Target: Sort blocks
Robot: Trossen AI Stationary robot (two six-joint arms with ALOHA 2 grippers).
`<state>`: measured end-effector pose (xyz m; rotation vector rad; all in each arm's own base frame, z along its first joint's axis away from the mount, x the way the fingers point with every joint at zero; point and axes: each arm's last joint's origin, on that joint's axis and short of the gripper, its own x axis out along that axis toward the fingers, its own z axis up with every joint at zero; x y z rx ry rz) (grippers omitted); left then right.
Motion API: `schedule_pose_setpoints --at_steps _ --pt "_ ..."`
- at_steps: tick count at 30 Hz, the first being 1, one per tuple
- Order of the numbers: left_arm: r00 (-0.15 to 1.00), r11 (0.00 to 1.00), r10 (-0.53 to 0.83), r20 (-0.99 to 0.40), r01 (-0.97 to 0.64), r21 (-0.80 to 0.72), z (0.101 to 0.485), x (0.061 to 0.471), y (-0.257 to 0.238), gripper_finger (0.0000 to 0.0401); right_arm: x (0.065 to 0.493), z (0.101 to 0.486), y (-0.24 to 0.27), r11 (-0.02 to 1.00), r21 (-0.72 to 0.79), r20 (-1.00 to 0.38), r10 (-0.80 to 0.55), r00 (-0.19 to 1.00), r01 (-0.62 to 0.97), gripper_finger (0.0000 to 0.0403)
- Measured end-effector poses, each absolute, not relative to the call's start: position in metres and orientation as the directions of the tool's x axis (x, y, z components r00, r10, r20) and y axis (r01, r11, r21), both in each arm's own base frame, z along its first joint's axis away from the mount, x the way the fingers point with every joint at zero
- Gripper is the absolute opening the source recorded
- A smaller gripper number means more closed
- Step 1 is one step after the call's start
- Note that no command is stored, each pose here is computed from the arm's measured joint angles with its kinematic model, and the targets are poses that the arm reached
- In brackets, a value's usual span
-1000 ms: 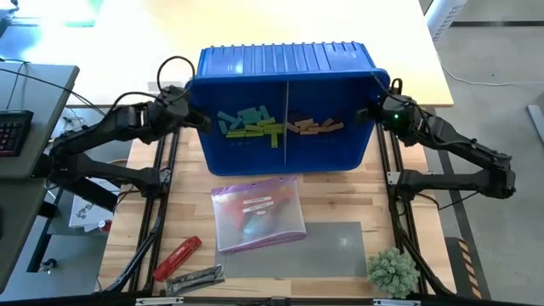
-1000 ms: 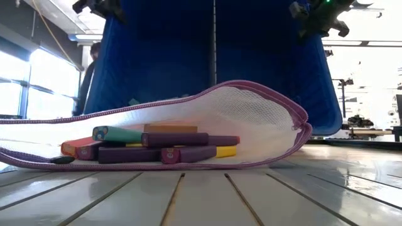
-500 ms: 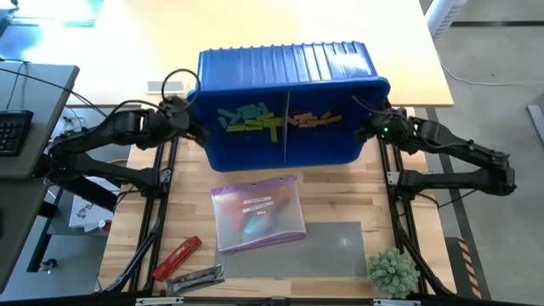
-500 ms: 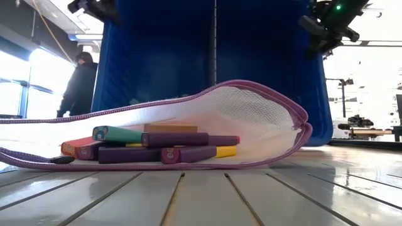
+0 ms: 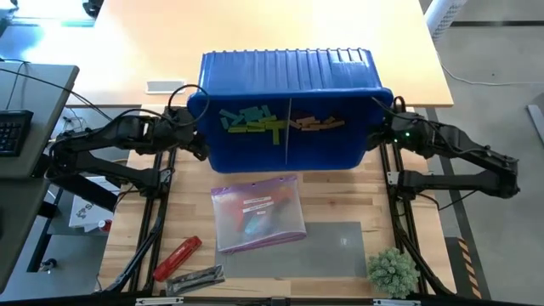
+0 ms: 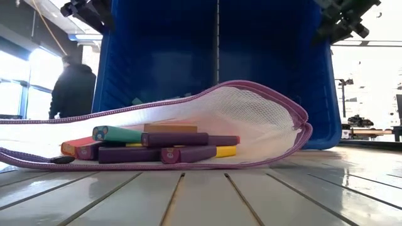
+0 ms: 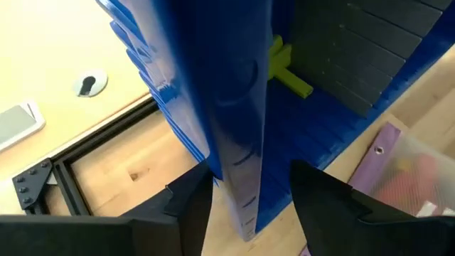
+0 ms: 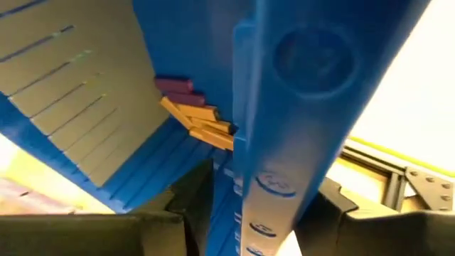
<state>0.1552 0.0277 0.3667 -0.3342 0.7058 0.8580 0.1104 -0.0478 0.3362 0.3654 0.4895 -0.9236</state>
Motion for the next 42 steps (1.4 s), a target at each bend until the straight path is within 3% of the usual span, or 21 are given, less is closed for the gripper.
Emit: schedule_pose_setpoints --at_steps 12,19,29,35,42 --pt "0.436 0.651 0.514 -0.739 -0.759 0.005 0.363 0.151 0.019 0.0193 0.097 0.329 -0.04 0.609 0.119 -0.661 -0.541 0.521 0.784 0.0145" --pt "0.416 0.68 0.424 -0.804 -0.733 -0.02 0.358 0.145 0.008 0.0195 0.087 0.325 -0.033 0.683 0.153 -0.729 -0.41 0.549 0.714 0.0145" --pt "0.412 0.671 0.404 -0.817 -0.74 -0.041 0.355 0.145 -0.007 0.0195 0.074 0.323 -0.027 0.708 0.163 -0.752 -0.362 0.551 0.688 0.0145" --pt "0.364 0.753 0.342 -0.866 -0.658 0.02 0.345 0.155 -0.025 0.0177 0.063 0.313 -0.02 0.739 0.195 -0.865 -0.18 0.468 0.644 0.0145" --pt "0.234 0.843 0.258 -0.937 -0.529 0.1 0.312 0.178 -0.046 0.0158 0.067 0.313 -0.017 0.757 0.226 -0.861 -0.14 0.489 0.614 0.0144"
